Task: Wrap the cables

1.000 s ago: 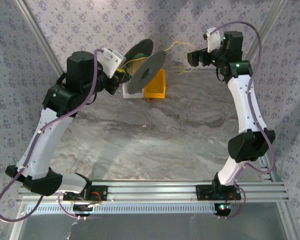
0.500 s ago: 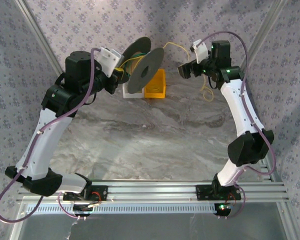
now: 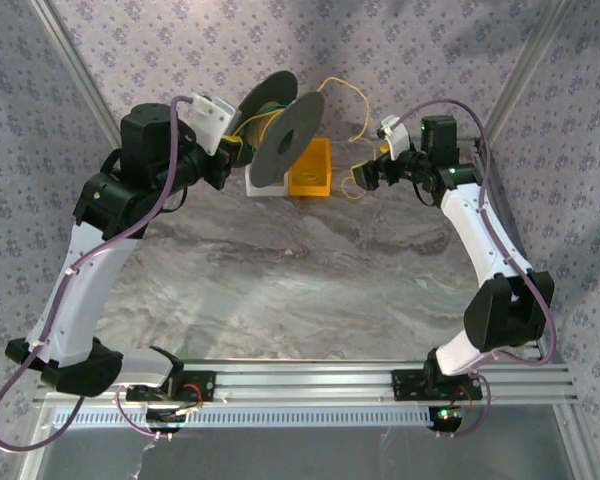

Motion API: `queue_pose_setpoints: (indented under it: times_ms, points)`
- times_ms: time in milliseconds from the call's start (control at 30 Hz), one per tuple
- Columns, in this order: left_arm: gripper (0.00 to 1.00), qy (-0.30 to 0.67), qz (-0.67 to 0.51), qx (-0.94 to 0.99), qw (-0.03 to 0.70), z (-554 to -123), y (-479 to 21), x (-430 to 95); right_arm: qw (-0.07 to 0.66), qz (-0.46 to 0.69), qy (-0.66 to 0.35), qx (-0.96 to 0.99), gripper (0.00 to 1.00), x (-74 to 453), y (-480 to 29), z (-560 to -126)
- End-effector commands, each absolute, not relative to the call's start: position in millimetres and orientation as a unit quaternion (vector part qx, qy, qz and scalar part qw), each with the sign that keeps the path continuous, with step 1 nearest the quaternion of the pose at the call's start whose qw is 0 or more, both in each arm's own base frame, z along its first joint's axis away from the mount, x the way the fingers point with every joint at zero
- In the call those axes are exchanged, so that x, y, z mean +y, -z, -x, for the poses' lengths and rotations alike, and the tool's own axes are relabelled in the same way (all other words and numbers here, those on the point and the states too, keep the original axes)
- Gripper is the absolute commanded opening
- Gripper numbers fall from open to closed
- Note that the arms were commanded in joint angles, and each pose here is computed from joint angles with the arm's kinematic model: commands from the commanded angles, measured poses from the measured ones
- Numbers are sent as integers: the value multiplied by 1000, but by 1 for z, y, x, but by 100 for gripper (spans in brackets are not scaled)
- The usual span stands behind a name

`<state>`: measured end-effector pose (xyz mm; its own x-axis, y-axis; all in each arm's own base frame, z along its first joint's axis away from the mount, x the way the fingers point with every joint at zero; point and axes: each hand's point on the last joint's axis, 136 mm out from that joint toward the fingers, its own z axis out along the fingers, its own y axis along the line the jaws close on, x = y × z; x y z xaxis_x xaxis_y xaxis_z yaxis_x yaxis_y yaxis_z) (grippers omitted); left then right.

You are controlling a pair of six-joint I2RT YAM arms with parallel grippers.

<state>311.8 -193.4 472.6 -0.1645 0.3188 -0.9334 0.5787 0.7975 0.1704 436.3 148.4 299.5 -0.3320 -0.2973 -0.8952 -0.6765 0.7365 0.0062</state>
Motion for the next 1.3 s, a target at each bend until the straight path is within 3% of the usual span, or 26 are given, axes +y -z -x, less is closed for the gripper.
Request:
queue_pose_setpoints:
  times_ms: [0, 233, 300, 400, 567, 867, 1267]
  points:
    - [0, 142, -268, 702, 645, -294, -533, -184, 524, 284, -193, 779, 99, 138, -310, -444]
    - [0, 160, -264, 688, 657, -283, -549, -183, 525, 245, -196, 791, 77, 125, -290, -462]
    - [0, 161, -263, 688, 657, -283, -550, -183, 524, 238, -201, 793, 60, 125, -285, -465]
    - [0, 163, -260, 689, 657, -283, -550, -182, 524, 228, -205, 794, 19, 126, -278, -468]
    - [0, 180, -258, 685, 657, -276, -553, -183, 520, 222, -194, 801, 0, 122, -267, -469]
    - [0, 203, -234, 685, 659, -278, -556, -178, 483, 215, -176, 831, 0, 120, -240, -473]
    - [0, 350, -51, 680, 642, -343, -554, -132, 357, 276, -102, 887, 0, 182, -171, -444]
